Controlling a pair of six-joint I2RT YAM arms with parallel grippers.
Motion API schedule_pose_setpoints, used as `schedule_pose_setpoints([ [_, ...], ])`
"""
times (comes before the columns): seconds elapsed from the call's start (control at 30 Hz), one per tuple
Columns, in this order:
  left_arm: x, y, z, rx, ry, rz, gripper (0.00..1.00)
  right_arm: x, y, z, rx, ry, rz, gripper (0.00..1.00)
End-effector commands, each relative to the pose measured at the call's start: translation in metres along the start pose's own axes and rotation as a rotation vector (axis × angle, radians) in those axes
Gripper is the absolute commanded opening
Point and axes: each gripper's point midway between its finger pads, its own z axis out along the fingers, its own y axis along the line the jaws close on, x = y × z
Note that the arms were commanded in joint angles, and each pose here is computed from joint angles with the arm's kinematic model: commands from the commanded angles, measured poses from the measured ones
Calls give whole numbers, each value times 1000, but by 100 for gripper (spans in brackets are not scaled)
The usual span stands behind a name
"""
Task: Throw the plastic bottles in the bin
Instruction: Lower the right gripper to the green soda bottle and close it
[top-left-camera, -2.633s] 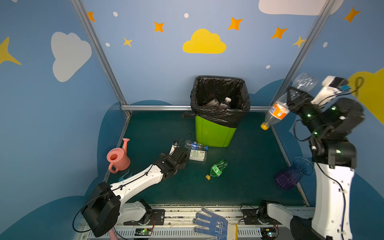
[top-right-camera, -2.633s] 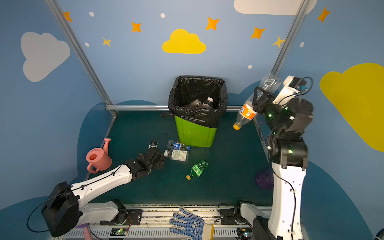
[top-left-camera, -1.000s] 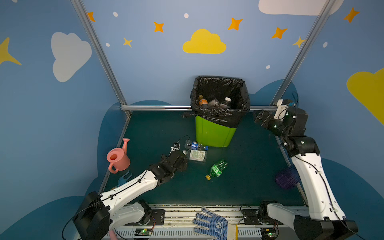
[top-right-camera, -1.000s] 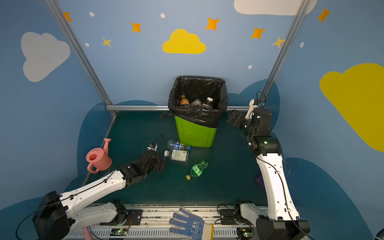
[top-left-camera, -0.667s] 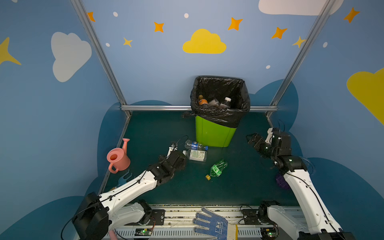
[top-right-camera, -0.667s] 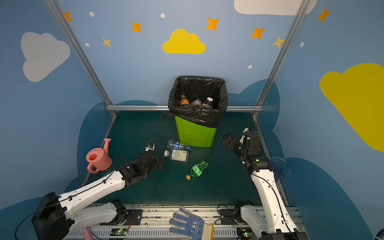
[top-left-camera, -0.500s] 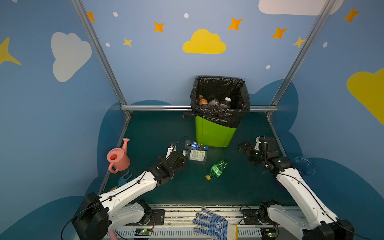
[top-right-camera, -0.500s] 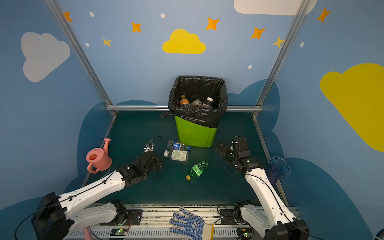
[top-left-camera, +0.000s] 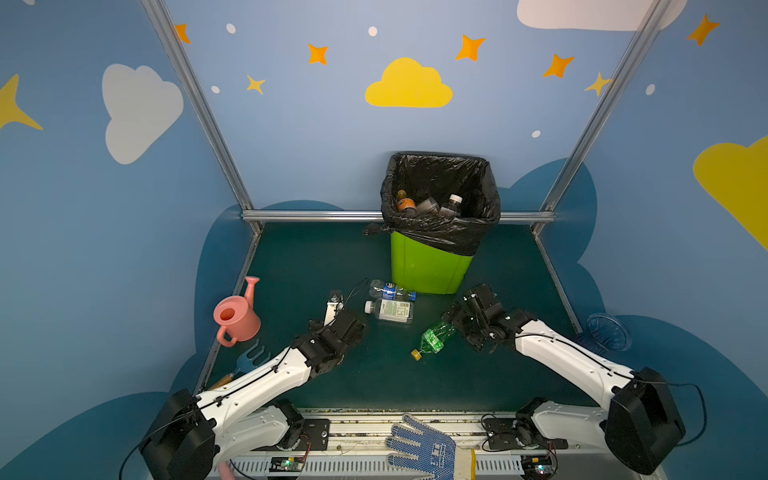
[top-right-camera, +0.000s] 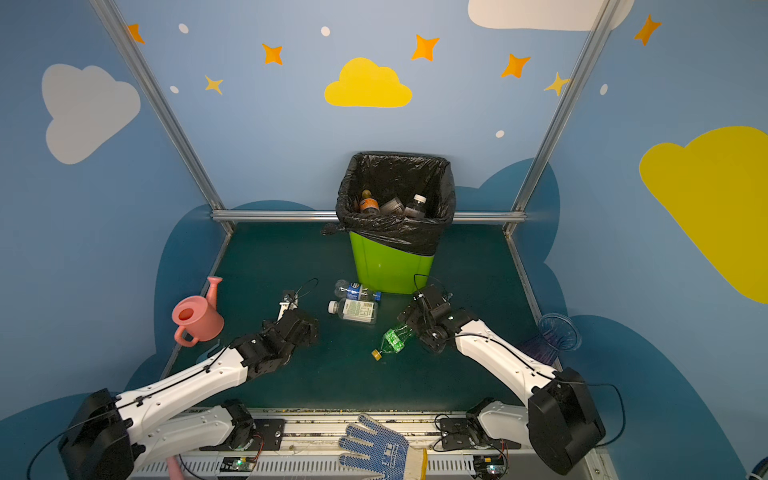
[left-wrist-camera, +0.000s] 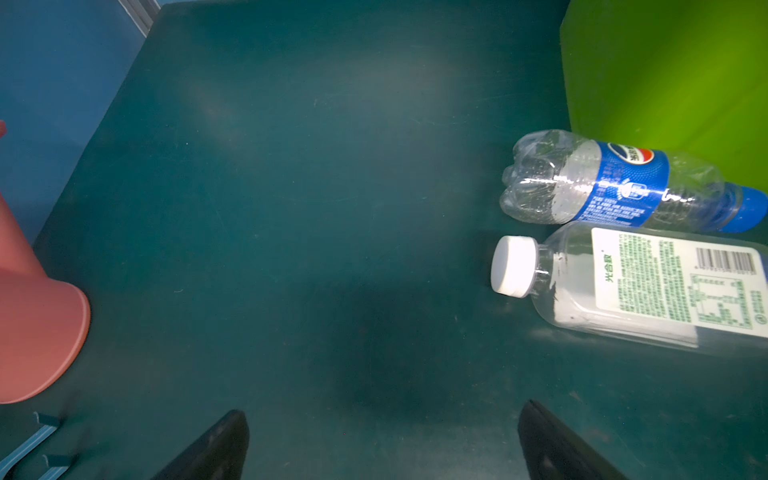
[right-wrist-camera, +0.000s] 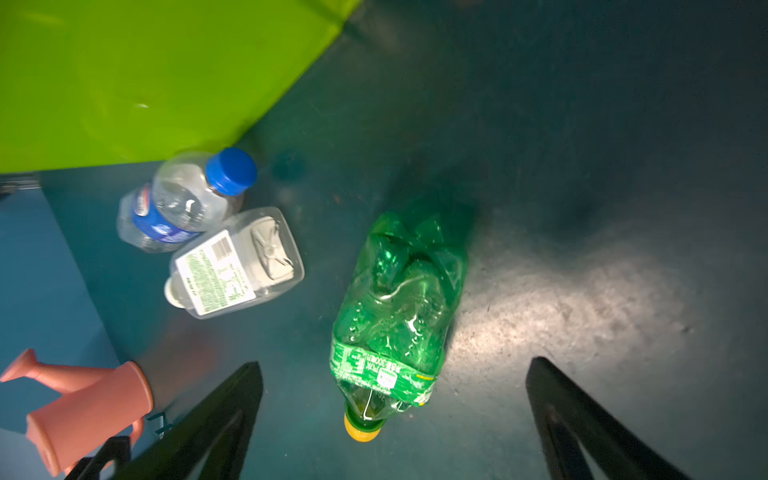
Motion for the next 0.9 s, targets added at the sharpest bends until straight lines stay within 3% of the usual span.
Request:
schedule_pose_setpoints([
  [0.0, 1, 8, 0, -31, -6, -10, 100, -1, 8, 4, 26, -21, 54, 98],
  [0.57, 12, 7, 5, -25, 12, -23, 100, 33, -9, 53, 248, 92, 73, 97],
  [0.87, 12, 7, 6, -20, 5, -19, 100, 24, -14, 57, 323, 60, 63, 75],
])
